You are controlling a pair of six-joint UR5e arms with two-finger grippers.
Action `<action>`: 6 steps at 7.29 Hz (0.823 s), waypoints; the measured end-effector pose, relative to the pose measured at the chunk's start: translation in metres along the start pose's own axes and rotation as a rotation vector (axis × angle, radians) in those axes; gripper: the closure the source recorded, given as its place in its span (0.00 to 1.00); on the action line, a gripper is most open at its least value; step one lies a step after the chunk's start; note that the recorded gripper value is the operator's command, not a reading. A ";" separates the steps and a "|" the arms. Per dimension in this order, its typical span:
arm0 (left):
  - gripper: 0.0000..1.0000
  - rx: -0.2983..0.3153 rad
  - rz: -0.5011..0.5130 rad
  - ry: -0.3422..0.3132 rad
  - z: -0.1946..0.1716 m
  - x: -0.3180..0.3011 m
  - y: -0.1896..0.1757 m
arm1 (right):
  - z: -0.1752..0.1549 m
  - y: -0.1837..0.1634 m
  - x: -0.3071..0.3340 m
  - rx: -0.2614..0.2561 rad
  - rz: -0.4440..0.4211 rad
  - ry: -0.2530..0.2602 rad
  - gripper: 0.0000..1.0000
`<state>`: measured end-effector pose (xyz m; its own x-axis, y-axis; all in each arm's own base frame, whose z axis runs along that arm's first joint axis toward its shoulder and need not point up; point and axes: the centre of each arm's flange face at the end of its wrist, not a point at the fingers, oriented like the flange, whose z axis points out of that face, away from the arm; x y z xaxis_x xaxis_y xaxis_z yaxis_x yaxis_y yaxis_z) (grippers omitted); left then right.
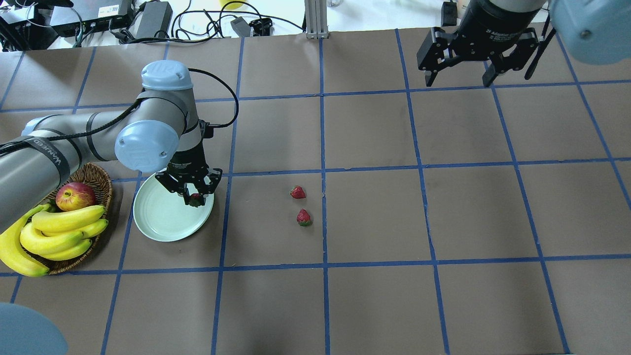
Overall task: Collect all strawberries into plate
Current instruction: 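Lower the strawberry onto the plate and open the left gripper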
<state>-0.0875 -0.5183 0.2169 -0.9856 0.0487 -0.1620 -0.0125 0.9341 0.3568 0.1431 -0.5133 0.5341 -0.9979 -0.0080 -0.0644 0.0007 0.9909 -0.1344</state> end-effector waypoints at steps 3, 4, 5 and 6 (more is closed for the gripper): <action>0.63 -0.043 0.045 0.008 0.024 -0.029 -0.002 | -0.013 0.023 0.006 -0.066 -0.005 0.072 0.00; 0.02 -0.047 0.048 0.014 0.026 -0.037 -0.002 | -0.009 0.024 0.009 -0.087 0.002 0.083 0.00; 0.00 -0.050 0.055 0.018 0.027 -0.042 0.001 | -0.005 0.024 0.011 -0.105 0.011 0.088 0.00; 0.00 -0.050 0.058 0.020 0.027 -0.042 0.004 | -0.001 0.023 0.013 -0.123 0.020 0.090 0.00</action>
<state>-0.0413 -0.5072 0.2006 -0.9881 0.0948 -0.1211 0.0371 0.9111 0.4106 0.1299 -0.4902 0.5314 -0.9995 0.0185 0.0241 0.0182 0.9998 -0.0118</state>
